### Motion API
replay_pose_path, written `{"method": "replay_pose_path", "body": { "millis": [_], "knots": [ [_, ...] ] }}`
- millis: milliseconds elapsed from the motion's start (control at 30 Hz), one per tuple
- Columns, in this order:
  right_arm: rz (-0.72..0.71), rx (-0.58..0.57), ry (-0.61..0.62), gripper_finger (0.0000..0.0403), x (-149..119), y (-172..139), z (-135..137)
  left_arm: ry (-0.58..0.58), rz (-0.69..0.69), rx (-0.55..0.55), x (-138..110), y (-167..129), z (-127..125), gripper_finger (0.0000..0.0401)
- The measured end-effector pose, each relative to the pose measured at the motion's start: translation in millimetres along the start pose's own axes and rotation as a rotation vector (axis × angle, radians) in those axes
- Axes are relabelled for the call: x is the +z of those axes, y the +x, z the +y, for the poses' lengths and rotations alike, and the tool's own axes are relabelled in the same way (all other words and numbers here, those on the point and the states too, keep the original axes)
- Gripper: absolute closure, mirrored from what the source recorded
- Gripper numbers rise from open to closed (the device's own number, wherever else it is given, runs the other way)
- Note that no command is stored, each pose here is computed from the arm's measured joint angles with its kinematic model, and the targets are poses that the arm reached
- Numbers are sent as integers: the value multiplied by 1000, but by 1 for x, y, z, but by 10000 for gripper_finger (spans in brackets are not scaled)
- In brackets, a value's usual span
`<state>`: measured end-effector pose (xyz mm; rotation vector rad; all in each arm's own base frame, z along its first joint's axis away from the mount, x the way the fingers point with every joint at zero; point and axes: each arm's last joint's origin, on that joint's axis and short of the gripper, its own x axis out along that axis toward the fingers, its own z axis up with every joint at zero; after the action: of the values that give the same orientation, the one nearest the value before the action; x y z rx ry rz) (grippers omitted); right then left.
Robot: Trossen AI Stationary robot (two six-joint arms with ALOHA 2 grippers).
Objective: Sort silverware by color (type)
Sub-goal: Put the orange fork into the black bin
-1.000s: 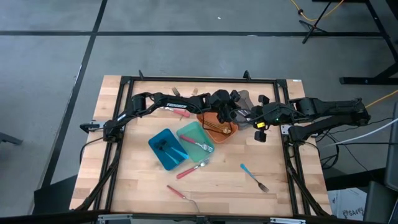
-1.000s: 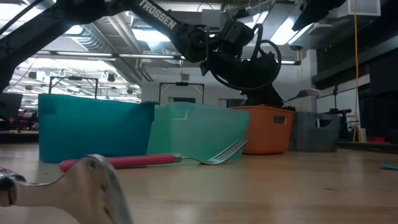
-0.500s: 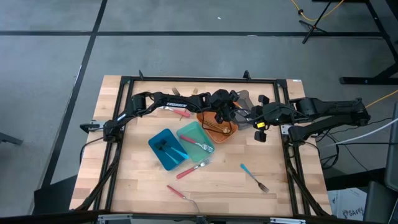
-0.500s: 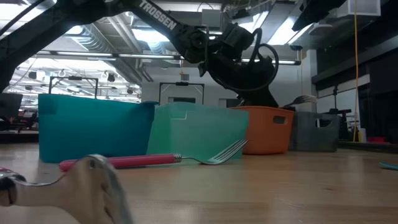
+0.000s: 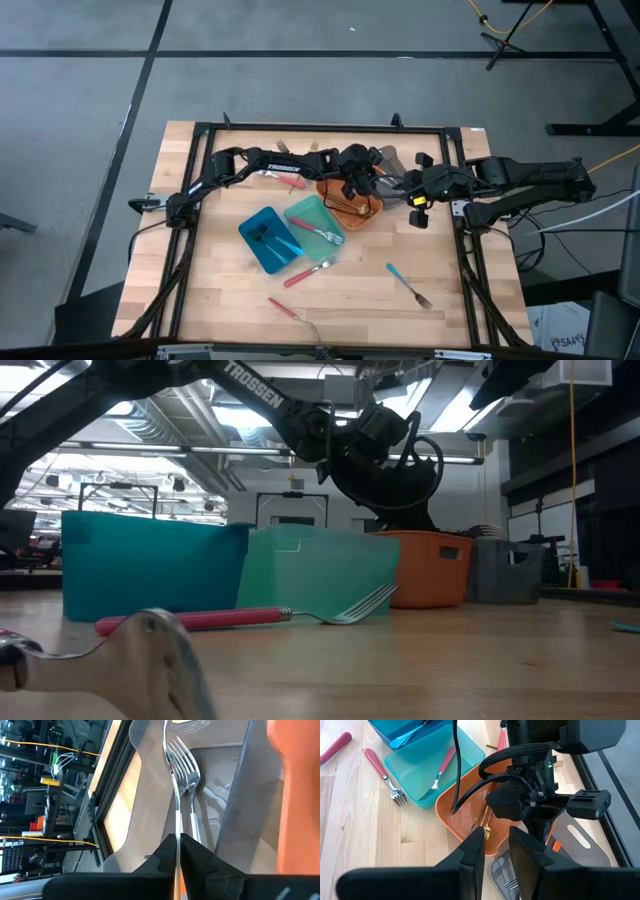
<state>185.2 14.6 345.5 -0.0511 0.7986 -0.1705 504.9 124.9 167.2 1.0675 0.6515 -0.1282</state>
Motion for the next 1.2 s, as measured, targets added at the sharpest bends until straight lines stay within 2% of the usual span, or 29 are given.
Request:
{"method": "replay_pose_path", "body": {
  "millis": [1033,1200],
  "knots": [
    [0,1,0,322,0,0,0,2,0,4,0,0,0,389],
    [0,0,0,322,0,0,0,-52,-1,5,0,0,0,389]
  ]
}}
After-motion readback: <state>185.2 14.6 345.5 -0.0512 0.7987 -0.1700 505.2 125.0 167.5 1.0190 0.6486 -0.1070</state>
